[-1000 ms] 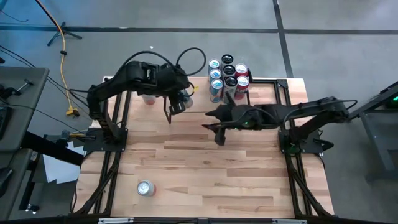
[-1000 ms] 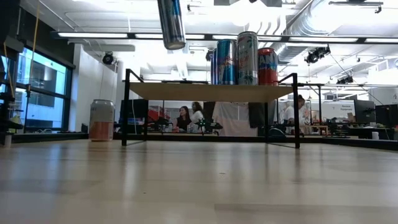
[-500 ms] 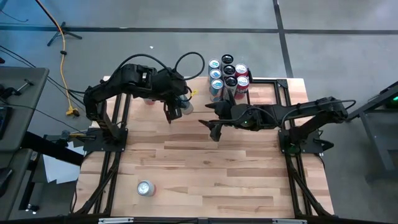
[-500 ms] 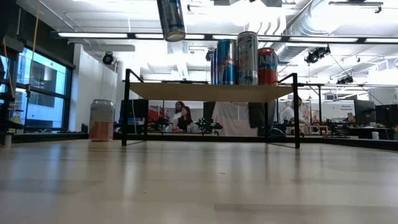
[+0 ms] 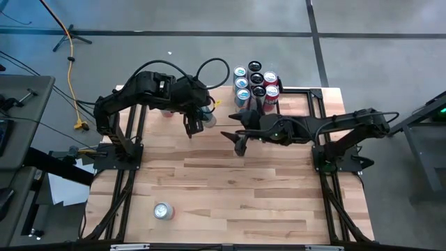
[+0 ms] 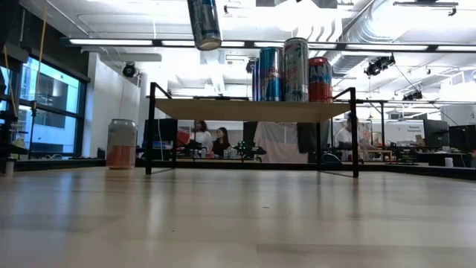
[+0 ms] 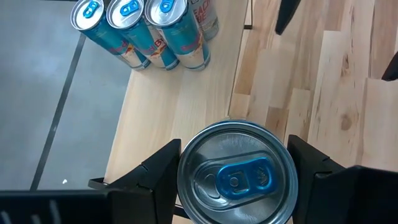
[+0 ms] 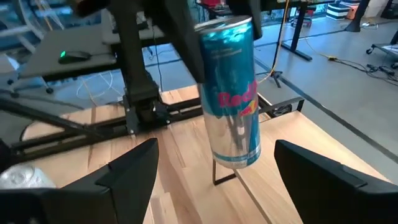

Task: Place canned beverage on shelf
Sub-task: Put the blue soda can on the shelf aligned with the blue soda can

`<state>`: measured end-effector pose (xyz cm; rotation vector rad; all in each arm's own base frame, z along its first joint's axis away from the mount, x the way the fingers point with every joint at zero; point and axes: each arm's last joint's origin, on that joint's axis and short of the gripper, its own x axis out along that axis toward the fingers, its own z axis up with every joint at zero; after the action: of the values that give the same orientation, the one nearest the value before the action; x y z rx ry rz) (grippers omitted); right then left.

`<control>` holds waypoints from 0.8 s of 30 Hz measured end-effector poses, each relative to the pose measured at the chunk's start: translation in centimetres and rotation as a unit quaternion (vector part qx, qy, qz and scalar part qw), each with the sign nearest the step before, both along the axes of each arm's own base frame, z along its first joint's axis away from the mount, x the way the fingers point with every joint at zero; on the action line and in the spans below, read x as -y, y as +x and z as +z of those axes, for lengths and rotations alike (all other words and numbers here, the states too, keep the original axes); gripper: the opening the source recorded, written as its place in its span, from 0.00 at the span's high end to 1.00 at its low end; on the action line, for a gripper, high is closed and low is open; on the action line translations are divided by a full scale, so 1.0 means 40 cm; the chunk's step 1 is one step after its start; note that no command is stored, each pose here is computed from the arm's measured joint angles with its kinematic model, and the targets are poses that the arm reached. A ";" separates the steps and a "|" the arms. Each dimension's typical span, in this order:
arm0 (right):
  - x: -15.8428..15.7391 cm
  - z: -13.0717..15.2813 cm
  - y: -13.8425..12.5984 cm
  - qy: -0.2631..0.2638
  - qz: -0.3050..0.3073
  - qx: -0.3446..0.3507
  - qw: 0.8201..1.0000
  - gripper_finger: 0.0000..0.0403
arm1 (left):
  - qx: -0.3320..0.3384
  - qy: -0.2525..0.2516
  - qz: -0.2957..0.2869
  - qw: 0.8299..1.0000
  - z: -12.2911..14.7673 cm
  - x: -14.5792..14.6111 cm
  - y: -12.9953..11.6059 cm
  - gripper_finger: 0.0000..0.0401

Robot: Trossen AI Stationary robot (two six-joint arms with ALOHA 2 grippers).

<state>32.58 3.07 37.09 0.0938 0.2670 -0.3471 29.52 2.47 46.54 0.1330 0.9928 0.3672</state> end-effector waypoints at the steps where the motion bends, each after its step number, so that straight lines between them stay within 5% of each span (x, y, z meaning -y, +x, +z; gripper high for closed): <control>1: 0.004 0.001 0.001 0.008 -0.005 0.005 1.000 0.24 | 0.000 0.000 0.001 1.000 0.000 0.000 0.000 0.58; 6: 0.027 -0.005 0.009 0.054 0.025 0.008 0.998 0.20 | 0.001 -0.003 0.002 1.000 0.000 0.000 0.000 0.58; 12: 0.038 -0.025 0.026 0.061 0.040 -0.007 0.997 0.02 | 0.003 -0.024 -0.011 1.000 -0.001 0.004 0.001 0.58; 17: 0.031 -0.026 0.038 0.016 0.038 -0.002 0.999 0.05 | 0.003 -0.024 -0.011 1.000 -0.001 0.004 0.000 0.58; 24: 0.019 -0.024 0.042 0.038 0.048 0.013 0.998 0.05 | 0.021 -0.029 -0.056 0.998 0.005 0.025 0.012 0.58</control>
<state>34.27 2.31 36.15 0.1593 0.2576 -0.2409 30.01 1.46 46.75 0.1264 0.9503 0.2379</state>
